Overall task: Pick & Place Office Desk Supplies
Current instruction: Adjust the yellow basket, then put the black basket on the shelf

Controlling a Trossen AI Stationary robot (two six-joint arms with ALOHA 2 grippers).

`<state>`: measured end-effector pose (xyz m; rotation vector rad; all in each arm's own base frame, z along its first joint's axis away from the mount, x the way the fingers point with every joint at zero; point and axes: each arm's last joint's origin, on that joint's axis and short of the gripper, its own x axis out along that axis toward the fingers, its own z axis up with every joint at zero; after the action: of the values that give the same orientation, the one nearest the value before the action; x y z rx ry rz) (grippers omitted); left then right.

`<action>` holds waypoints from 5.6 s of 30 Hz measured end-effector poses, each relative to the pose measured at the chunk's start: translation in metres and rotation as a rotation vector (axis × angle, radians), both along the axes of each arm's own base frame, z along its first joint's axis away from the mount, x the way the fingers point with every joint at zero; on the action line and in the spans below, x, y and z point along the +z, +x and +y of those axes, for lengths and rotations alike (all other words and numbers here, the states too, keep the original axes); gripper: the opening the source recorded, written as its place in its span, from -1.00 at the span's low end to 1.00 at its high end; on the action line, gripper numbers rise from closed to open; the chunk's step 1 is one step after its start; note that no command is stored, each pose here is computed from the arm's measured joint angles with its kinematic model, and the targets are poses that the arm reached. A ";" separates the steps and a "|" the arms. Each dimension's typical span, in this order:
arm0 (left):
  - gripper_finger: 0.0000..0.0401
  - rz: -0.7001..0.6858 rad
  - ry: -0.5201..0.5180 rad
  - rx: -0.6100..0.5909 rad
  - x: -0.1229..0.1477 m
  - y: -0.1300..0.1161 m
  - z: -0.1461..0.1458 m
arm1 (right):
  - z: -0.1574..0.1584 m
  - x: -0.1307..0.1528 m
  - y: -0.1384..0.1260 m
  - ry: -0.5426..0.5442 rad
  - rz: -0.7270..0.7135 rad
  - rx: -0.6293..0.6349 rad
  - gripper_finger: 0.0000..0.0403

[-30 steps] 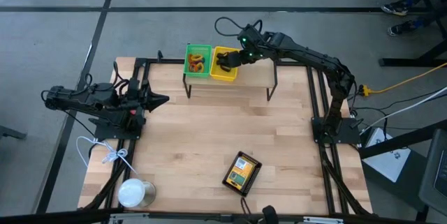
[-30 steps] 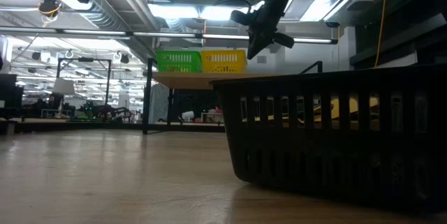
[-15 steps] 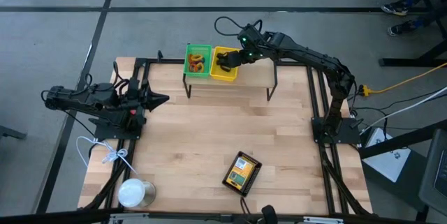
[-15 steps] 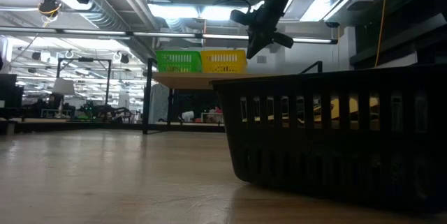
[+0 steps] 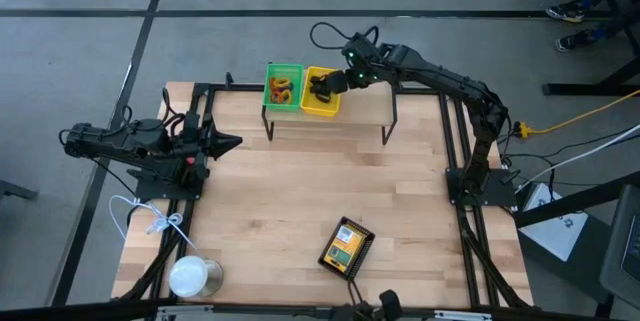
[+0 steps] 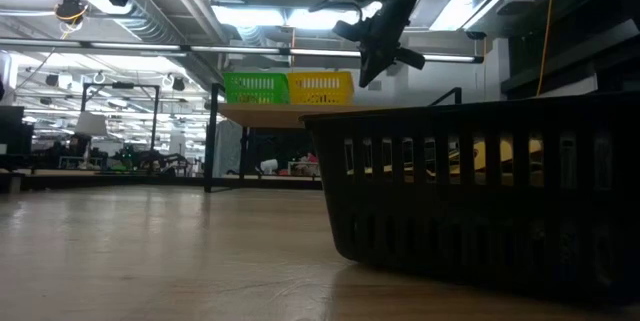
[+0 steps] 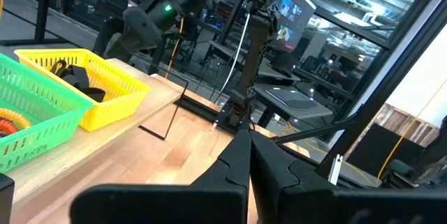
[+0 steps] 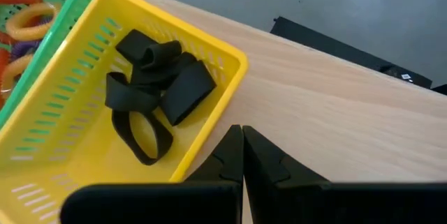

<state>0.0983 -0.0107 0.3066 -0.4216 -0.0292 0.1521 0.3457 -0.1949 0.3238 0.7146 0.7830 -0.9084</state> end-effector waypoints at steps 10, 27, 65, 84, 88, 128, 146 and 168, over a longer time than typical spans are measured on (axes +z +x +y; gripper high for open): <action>-0.98 0.010 0.001 0.002 -0.001 0.000 0.000 | -0.005 0.001 0.000 0.007 -0.038 0.002 -1.00; -0.98 0.008 -0.008 0.002 -0.001 0.000 0.000 | -0.015 -0.029 0.014 0.057 0.012 0.000 -1.00; -0.96 0.018 0.004 0.009 -0.002 0.000 0.000 | 0.085 0.067 -0.071 -0.006 0.175 0.173 -1.00; -0.95 0.039 0.016 -0.002 -0.004 0.000 0.000 | 0.292 0.009 -0.054 0.209 0.265 0.531 -0.74; -0.90 0.043 0.011 0.003 -0.004 0.000 0.000 | 0.309 -0.041 -0.050 0.327 0.242 0.556 -0.46; -0.59 0.090 -0.015 0.011 -0.009 0.000 0.000 | 0.325 -0.134 -0.024 0.446 0.185 0.582 -0.08; -0.59 0.113 -0.016 0.033 -0.012 -0.001 0.001 | 0.323 -0.146 -0.021 0.415 0.213 0.494 -0.90; -0.59 0.140 -0.026 0.039 -0.015 -0.001 0.001 | 0.303 -0.063 0.003 0.364 0.230 0.681 -1.00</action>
<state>0.0970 -0.0095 0.2919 -0.4360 0.1029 0.2200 0.3485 0.1079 0.2608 0.5958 1.3150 -0.2274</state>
